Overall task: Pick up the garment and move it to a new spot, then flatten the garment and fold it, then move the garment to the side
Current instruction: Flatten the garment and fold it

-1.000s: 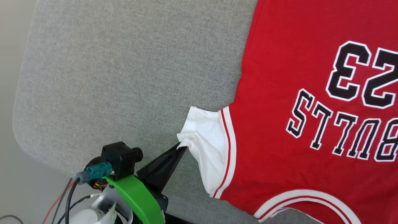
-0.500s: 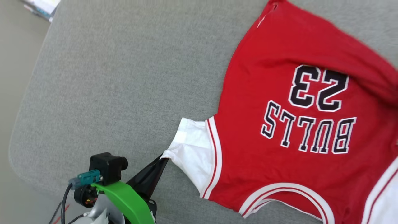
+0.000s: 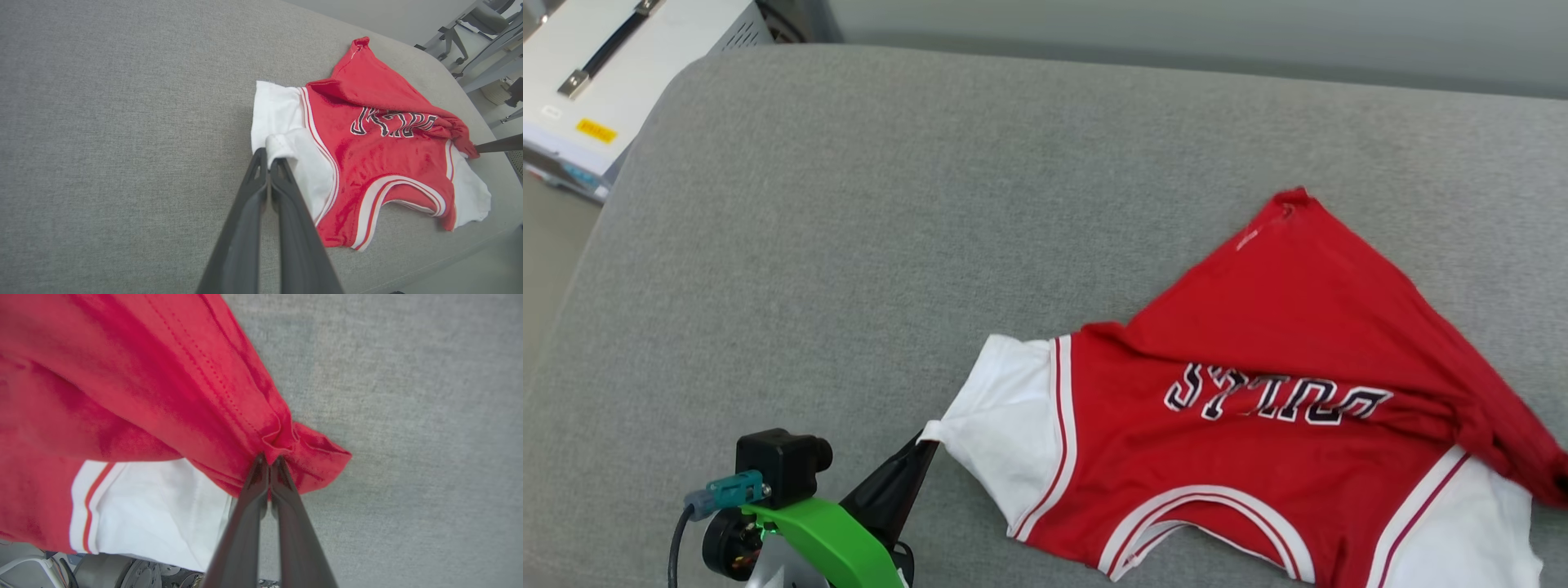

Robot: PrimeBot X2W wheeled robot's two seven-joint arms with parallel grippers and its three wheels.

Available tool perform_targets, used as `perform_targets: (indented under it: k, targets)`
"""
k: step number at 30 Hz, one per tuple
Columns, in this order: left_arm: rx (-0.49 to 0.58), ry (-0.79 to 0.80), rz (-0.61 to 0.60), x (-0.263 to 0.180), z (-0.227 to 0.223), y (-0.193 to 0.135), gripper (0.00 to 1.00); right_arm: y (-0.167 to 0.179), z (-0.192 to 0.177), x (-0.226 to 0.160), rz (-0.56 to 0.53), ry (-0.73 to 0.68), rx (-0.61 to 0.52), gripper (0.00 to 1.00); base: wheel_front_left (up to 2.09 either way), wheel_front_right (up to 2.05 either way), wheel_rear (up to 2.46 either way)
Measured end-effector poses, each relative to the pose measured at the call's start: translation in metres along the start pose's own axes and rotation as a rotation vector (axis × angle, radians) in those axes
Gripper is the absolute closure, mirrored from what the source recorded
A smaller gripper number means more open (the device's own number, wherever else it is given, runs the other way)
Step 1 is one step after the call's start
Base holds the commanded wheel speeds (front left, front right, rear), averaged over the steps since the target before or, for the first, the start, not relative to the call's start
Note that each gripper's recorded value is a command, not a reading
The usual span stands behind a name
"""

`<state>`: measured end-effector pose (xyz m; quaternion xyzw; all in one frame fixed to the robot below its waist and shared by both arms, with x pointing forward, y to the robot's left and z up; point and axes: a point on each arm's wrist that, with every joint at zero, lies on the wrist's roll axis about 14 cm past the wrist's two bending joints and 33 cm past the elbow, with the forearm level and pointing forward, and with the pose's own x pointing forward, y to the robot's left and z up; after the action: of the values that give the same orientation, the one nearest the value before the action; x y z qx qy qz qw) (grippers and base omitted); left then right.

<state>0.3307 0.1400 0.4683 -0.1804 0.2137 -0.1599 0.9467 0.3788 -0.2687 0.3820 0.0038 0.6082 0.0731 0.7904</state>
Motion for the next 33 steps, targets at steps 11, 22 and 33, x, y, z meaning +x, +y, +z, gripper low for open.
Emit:
perform_targets:
  k: [11, 22, 33]
  targets:
    - [0.019, -0.062, -0.063, 0.001, 0.014, -0.02, 1.0, 0.003, -0.083, -0.011, 0.027, 0.04, 0.122, 1.0, 0.0, 0.0, 0.0]
    - [0.011, -0.056, -0.069, 0.003, 0.011, -0.02, 1.0, 0.013, -0.054, -0.029, 0.025, -0.044, 0.042, 0.0, 0.0, 0.0, 0.0]
    - [0.005, -0.058, -0.065, 0.005, 0.01, -0.018, 1.0, 0.069, 0.058, -0.072, 0.103, -0.287, -0.175, 0.0, 0.0, 0.0, 0.0]
